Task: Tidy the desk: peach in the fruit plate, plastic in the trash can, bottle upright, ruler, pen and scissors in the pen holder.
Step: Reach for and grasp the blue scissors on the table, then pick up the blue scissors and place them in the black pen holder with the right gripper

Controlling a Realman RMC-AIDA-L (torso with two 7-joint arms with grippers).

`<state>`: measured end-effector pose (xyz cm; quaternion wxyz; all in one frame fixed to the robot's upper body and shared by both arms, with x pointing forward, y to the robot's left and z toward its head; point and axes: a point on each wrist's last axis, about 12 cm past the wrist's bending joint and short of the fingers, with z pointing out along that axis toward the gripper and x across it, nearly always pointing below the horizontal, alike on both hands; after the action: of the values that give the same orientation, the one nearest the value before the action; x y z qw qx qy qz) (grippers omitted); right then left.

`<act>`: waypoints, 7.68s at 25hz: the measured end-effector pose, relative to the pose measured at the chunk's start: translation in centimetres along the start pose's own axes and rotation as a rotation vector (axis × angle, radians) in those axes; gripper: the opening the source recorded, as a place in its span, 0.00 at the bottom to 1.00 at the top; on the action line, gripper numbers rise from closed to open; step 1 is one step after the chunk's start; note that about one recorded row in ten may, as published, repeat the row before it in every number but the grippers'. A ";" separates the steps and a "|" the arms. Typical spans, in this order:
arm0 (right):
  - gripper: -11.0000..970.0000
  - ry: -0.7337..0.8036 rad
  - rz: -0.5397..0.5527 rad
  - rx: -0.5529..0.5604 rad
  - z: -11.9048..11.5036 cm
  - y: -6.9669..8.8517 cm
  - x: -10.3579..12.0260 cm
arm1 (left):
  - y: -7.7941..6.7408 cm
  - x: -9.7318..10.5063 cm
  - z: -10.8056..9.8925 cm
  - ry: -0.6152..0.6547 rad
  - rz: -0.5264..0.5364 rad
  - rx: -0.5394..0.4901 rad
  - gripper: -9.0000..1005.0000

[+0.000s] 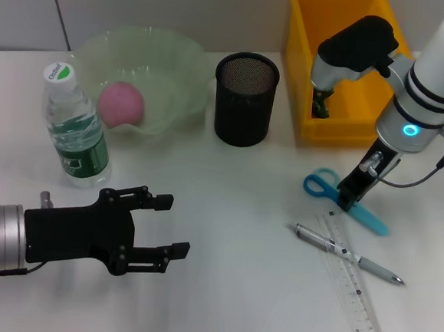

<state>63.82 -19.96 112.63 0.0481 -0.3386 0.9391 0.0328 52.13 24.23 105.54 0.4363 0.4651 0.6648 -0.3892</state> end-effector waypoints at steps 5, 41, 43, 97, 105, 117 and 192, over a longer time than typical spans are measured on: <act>0.18 -0.005 0.002 0.004 -0.2 -0.1 -0.1 | 0.0 0.0 0.0 -0.001 0.000 0.000 0.79; 0.30 0.012 -0.009 -0.002 -0.1 0.0 0.2 | 0.2 -0.3 0.1 -0.001 0.000 0.001 0.78; 0.30 0.012 -0.008 -0.002 0.0 0.0 0.3 | 0.2 -0.3 0.1 -0.001 0.000 0.001 0.78; 0.22 0.009 -0.040 0.010 0.1 -0.1 0.3 | 0.5 -0.6 0.4 0.000 0.011 0.001 0.78; 0.21 -0.023 -0.036 0.012 -1.3 -0.5 0.4 | 0.5 -0.6 0.4 -0.001 0.011 0.003 0.78; 0.21 -0.045 -0.081 -0.014 -2.3 0.2 0.2 | 0.5 -0.7 0.3 -0.001 0.011 0.005 0.78; 0.23 -1.281 -0.053 -0.143 -1.0 -2.3 2.0 | 1.4 -1.3 0.8 -0.003 0.021 -0.046 0.78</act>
<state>63.70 -23.11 113.29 0.5773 -0.2773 0.7112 0.2899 53.87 23.54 106.37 0.4519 0.4613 0.6680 -0.3697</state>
